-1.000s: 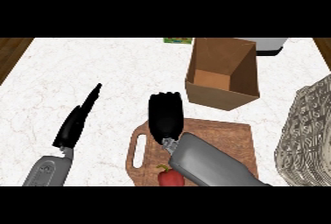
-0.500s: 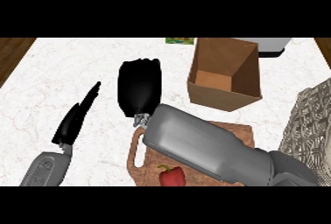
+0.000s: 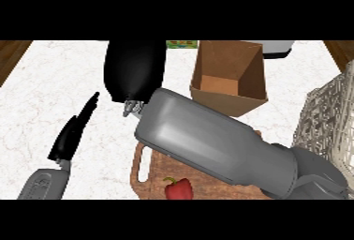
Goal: Pick the pear from the cutting board and place it in the cardboard box
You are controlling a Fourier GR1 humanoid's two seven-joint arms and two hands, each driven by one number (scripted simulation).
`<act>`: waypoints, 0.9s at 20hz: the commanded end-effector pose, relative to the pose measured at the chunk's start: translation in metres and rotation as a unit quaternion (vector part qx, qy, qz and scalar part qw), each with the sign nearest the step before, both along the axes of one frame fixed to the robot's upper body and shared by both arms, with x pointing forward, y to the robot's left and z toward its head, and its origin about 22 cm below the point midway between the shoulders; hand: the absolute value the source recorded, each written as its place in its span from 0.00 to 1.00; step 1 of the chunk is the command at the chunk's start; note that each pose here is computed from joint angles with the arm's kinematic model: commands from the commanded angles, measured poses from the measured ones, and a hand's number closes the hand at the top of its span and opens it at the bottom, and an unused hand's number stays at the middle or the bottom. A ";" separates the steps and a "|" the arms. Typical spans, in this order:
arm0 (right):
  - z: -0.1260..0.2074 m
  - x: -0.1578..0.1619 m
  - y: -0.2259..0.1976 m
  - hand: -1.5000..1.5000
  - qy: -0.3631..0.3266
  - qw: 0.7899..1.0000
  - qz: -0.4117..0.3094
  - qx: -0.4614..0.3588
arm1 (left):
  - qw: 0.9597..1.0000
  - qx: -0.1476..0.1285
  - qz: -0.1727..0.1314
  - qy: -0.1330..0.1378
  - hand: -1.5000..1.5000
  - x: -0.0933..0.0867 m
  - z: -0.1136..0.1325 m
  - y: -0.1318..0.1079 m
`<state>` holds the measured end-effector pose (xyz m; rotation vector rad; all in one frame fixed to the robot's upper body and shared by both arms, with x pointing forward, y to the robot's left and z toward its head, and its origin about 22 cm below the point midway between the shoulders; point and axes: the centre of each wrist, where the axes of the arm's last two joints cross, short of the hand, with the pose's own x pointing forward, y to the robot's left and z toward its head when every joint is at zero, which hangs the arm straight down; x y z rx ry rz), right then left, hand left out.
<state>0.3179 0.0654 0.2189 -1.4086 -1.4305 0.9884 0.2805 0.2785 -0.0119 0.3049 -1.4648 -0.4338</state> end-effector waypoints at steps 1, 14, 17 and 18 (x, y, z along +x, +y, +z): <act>0.021 0.004 0.002 1.00 -0.018 0.991 -0.119 0.055 | 1.000 -0.004 0.011 0.004 0.50 -0.006 -0.001 0.006; -0.007 0.056 -0.105 1.00 0.049 0.979 -0.196 0.034 | 1.000 -0.007 0.016 0.001 0.50 -0.016 0.001 0.012; -0.010 0.080 -0.139 1.00 0.110 0.968 -0.215 0.071 | 1.000 -0.001 0.013 -0.008 0.50 -0.010 0.003 0.013; -0.032 0.064 -0.117 1.00 0.155 0.962 -0.202 0.102 | 1.000 0.000 0.019 -0.001 0.50 -0.003 0.002 0.009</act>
